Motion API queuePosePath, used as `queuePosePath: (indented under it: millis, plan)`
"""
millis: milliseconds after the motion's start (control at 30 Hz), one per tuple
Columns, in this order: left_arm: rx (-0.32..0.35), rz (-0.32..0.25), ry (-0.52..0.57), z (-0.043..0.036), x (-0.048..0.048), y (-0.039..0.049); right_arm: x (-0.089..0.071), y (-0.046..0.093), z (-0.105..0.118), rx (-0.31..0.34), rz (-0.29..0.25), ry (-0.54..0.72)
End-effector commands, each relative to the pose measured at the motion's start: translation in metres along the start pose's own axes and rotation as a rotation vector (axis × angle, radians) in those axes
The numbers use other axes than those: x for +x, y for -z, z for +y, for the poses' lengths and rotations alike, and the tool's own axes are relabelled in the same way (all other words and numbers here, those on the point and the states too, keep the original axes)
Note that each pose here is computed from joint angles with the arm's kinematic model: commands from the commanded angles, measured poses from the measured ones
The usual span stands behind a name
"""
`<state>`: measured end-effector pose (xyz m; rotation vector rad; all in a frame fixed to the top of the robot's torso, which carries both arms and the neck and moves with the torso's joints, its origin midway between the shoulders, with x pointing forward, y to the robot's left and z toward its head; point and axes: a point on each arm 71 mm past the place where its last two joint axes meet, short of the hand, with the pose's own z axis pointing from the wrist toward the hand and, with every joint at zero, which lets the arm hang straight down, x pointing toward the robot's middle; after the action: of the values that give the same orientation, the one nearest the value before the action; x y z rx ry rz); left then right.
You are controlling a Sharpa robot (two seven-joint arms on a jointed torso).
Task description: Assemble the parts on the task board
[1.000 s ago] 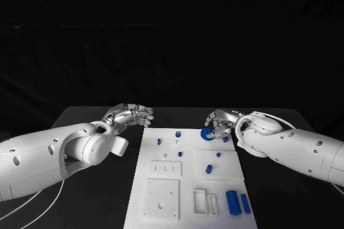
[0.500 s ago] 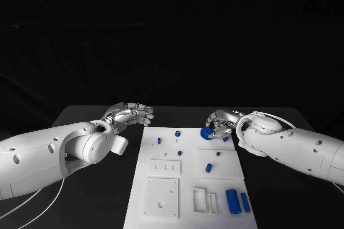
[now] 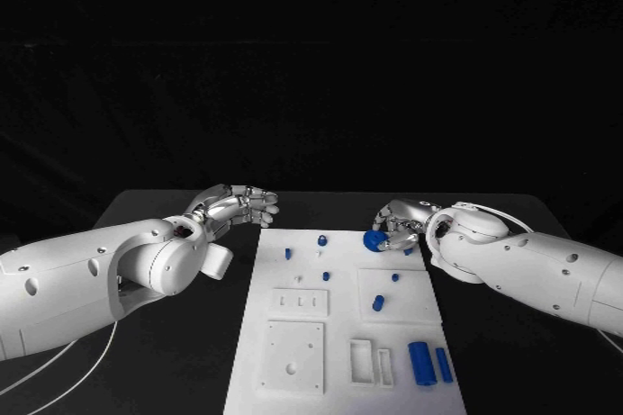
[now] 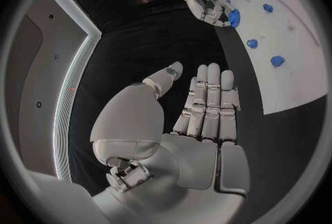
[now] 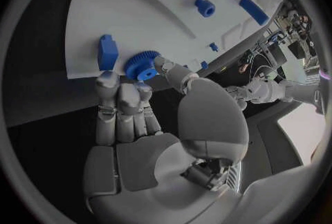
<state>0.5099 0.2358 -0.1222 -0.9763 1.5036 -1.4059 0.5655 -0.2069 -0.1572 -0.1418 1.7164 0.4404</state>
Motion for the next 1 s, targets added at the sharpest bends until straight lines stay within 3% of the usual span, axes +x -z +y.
queuePosePath:
  millis: [33, 467, 733, 1000]
  plan:
    - [0.009, 0.019, 0.002, -0.0014, 0.0023, -0.0007, 0.01, 0.0, 0.0, -0.006, 0.047, 0.017]
    - [0.009, 0.02, 0.002, -0.0014, 0.0024, -0.0006, 0.013, 0.001, 0.0, -0.008, 0.07, 0.061]
    - [0.008, 0.018, 0.002, -0.0013, 0.0016, -0.0002, 0.017, 0.002, 0.004, -0.031, 0.04, 0.168]
    - [0.008, 0.018, 0.002, -0.0011, 0.0008, -0.0004, 0.024, 0.002, 0.005, -0.03, 0.038, 0.195]
